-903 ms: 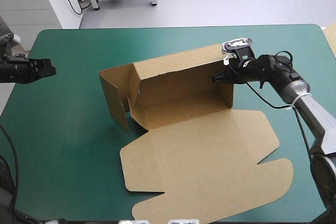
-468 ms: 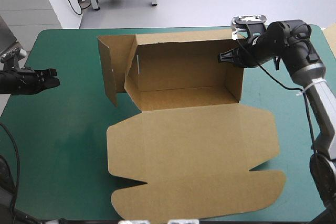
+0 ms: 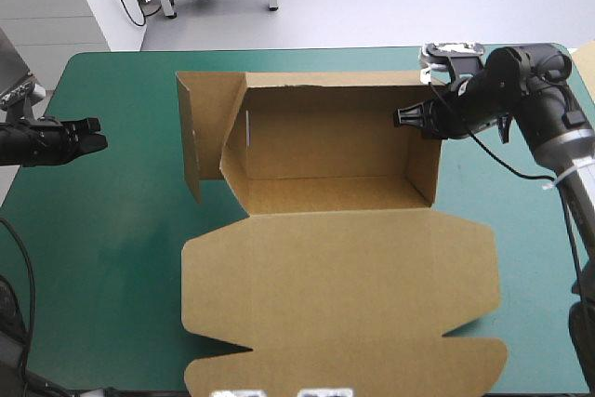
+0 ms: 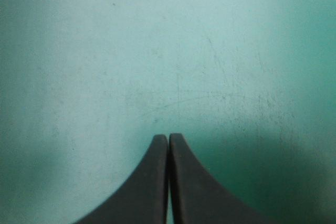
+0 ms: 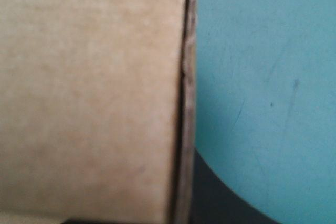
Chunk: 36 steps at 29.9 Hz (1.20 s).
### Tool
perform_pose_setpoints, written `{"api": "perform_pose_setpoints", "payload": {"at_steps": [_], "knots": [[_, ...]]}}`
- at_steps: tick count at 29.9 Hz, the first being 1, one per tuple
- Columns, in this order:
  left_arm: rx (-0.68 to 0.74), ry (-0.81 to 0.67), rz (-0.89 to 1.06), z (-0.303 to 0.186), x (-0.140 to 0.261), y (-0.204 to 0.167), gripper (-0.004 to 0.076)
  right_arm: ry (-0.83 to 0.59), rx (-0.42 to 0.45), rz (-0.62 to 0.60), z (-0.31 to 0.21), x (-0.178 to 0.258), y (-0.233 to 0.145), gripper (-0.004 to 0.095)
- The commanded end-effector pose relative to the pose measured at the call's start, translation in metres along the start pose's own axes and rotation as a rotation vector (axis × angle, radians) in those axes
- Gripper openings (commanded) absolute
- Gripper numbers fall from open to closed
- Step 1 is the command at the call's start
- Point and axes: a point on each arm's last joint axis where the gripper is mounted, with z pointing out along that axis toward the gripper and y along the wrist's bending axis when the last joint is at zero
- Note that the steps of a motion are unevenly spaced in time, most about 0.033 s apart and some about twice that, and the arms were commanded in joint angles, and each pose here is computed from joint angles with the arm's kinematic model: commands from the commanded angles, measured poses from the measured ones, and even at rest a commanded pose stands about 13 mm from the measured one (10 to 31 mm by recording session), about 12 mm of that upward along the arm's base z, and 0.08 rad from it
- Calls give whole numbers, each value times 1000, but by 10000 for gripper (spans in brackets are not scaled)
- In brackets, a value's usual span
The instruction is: Fold the box
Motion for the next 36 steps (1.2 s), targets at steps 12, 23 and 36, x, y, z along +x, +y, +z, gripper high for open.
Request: {"api": "perform_pose_setpoints", "payload": {"at_steps": [12,23,36], "knots": [[47,-87,11,-17,-8,-19,-8,132,68,-99,43,12,-14,0],[39,-99,8,-17,-9,-18,-8,146,27,-96,91,-31,-12,-1],[41,-92,1,-17,-9,-18,-8,123,18,-95,110,-51,-12,284]]}}
